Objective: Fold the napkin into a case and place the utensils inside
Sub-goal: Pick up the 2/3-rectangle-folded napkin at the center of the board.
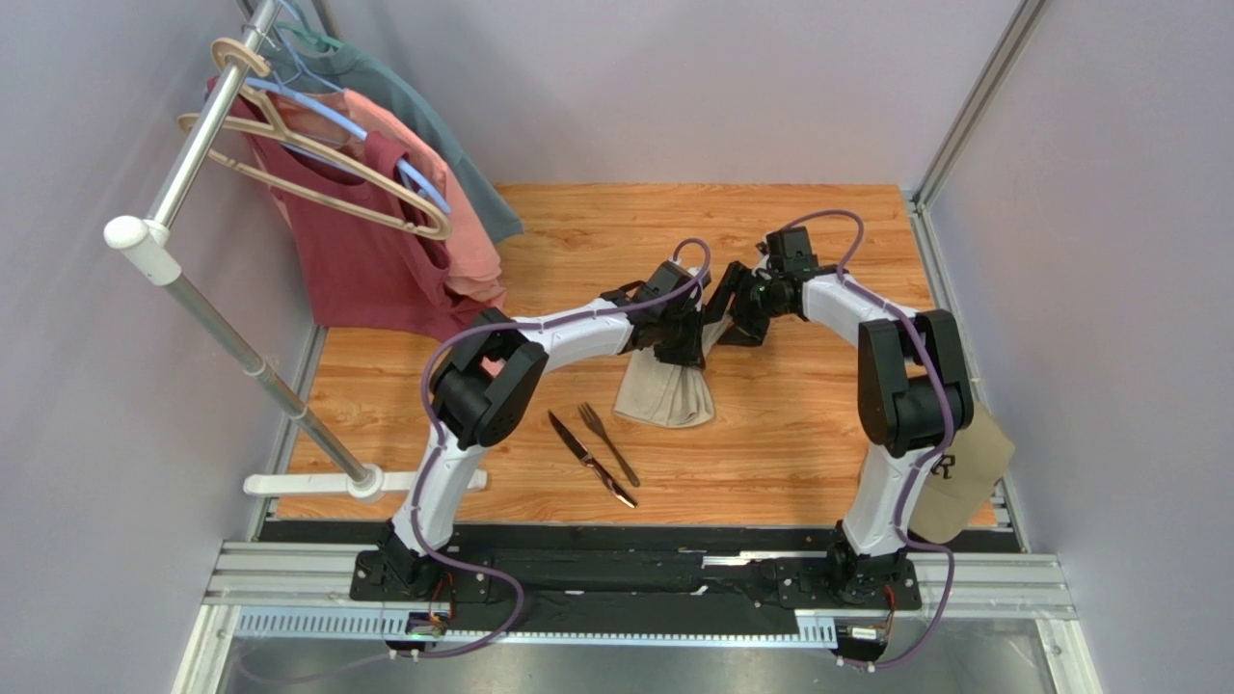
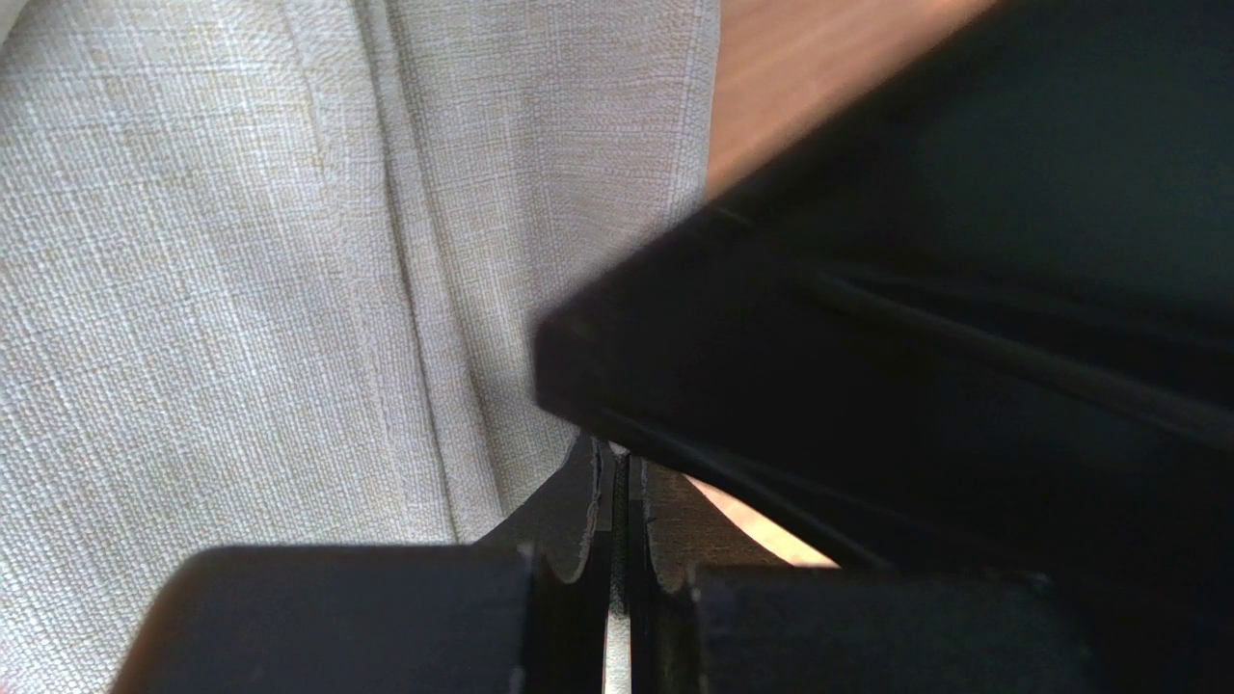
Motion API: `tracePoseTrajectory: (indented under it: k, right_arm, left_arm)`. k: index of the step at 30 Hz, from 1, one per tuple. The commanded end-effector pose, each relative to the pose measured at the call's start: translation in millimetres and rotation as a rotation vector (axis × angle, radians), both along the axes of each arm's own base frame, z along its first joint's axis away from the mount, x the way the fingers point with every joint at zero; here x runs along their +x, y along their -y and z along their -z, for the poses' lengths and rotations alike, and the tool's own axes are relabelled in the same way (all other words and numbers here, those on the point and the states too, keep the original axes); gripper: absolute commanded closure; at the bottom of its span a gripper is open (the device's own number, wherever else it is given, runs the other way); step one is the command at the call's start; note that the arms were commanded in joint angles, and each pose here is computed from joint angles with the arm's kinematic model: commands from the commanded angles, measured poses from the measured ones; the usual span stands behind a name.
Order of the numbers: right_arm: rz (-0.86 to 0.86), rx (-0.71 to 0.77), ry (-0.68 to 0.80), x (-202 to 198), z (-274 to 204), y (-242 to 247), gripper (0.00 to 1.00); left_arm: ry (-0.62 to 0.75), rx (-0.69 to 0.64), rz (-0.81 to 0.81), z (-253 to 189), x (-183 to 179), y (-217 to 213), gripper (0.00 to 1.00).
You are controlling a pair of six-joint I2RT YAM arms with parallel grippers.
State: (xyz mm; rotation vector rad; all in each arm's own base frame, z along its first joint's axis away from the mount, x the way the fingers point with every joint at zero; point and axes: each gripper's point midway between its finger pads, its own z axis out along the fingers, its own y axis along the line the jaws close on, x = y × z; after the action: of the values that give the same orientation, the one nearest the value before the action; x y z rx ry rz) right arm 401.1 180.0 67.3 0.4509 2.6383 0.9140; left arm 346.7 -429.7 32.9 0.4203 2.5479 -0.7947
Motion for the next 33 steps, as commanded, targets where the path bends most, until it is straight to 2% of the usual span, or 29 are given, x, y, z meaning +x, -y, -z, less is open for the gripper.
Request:
tracePoseTrajectory:
  k: [1,8,13,19,20,26,31,33]
  right_arm:
    - [0.008,-0.03,-0.023,3,7,0,0.4]
    - [0.041,-0.082,-0.038,-13,17,12,0.4]
    - [0.048,-0.092,-0.055,-2,21,8,0.42]
    - [0.06,-0.148,-0.095,-2,29,-5,0.52]
    - [0.056,-0.156,-0.101,-4,32,-8,0.57]
    - [0.067,-0.25,-0.128,-9,42,3,0.7]
    - [0.052,-0.339,-0.106,-10,34,18,0.71]
    - [0.044,-0.354,-0.1,-10,33,20,0.77]
  left_arm:
    - [0.033,-0.134,0.04,-48,-6,18,1.0]
    - [0.044,-0.146,0.036,-55,-8,14,1.0]
    - [0.038,-0.174,0.043,-60,-11,18,1.0]
    - [0.043,-0.192,0.056,-64,-11,21,1.0]
    - [0.045,-0.197,0.061,-65,-11,22,1.0]
    - [0.047,-0.212,0.08,-65,-12,26,1.0]
    - [0.052,-0.221,0.078,-66,-11,27,1.0]
    - [0.049,-0.226,0.078,-66,-11,28,1.0]
